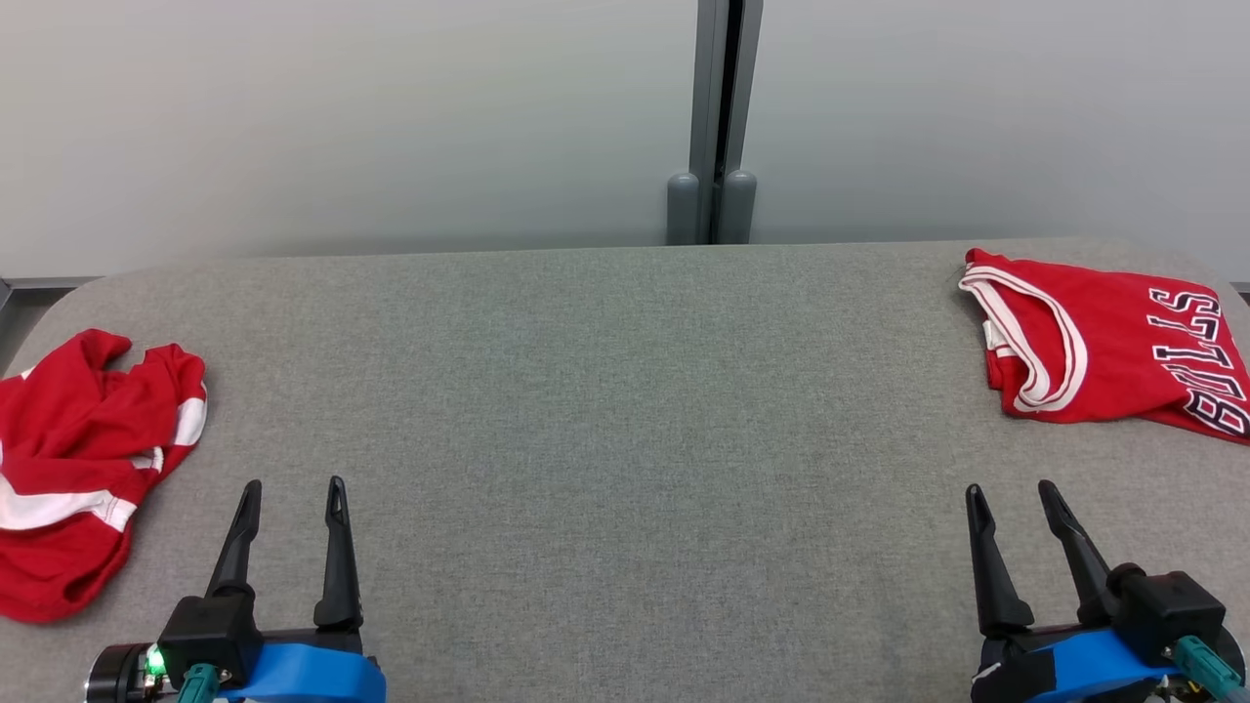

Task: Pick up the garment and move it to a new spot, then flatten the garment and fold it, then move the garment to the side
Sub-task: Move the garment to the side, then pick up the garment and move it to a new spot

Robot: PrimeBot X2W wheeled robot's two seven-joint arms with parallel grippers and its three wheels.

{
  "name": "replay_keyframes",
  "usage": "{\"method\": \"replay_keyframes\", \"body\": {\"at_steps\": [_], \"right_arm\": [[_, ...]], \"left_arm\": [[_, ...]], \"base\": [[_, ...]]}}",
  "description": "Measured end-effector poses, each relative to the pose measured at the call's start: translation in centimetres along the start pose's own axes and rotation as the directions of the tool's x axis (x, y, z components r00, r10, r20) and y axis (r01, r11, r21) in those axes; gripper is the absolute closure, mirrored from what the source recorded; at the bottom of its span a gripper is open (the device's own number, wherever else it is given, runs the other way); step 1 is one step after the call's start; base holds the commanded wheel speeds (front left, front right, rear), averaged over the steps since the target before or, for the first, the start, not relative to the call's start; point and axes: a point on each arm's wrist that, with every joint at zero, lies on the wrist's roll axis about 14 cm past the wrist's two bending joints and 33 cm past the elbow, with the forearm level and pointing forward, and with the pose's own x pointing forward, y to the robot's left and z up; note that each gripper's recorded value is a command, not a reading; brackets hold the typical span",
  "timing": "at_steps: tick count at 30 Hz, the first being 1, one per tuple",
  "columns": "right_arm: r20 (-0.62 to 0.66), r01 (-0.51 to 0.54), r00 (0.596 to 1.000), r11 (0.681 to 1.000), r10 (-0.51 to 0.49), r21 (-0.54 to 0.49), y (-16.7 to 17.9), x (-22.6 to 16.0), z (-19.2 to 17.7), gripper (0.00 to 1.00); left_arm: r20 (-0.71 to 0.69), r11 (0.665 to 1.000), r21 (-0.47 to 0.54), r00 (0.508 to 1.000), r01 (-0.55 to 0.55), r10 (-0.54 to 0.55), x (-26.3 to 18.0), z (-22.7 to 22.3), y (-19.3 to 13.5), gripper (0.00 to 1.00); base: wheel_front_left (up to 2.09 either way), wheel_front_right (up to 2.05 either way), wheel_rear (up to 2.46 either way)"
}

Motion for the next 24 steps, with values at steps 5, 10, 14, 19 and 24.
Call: {"method": "replay_keyframes", "body": {"at_steps": [5, 10, 14, 19, 24], "right_arm": [[0.001, -0.002, 1.000, 1.000, 0.002, -0.004, 0.2, -0.1, 0.0, 0.00], [-0.001, -0.004, 1.000, 1.000, 0.004, -0.003, 0.3, -0.1, 0.0, 0.00], [-0.006, -0.009, 1.000, 1.000, 0.009, -0.001, 0.5, 0.0, -0.2, 0.00], [-0.020, -0.033, 0.999, 0.999, 0.033, 0.003, 1.4, 0.2, -0.7, 0.00], [-0.036, -0.074, 0.997, 0.997, 0.074, 0.012, 2.8, 0.7, -1.3, 0.00]], "left_arm": [[-0.004, 1.000, 0.001, 1.000, -0.003, 0.003, -0.1, -0.1, 0.1, 0.00], [-0.004, 1.000, 0.003, 1.000, -0.005, 0.005, -0.2, -0.1, 0.2, 0.00], [-0.004, 1.000, 0.005, 1.000, -0.012, 0.012, -0.3, -0.1, 0.5, 0.00], [0.000, 0.999, 0.011, 0.999, -0.040, 0.040, -0.6, 0.0, 1.4, 0.00], [0.001, 0.996, 0.018, 0.997, -0.083, 0.083, -1.3, 0.1, 2.9, 0.00]], "base": [[0.00, 0.00, 0.00], [0.00, 0.00, 0.00], [0.00, 0.00, 0.00], [0.00, 0.00, 0.00], [0.00, 0.00, 0.00]]}}
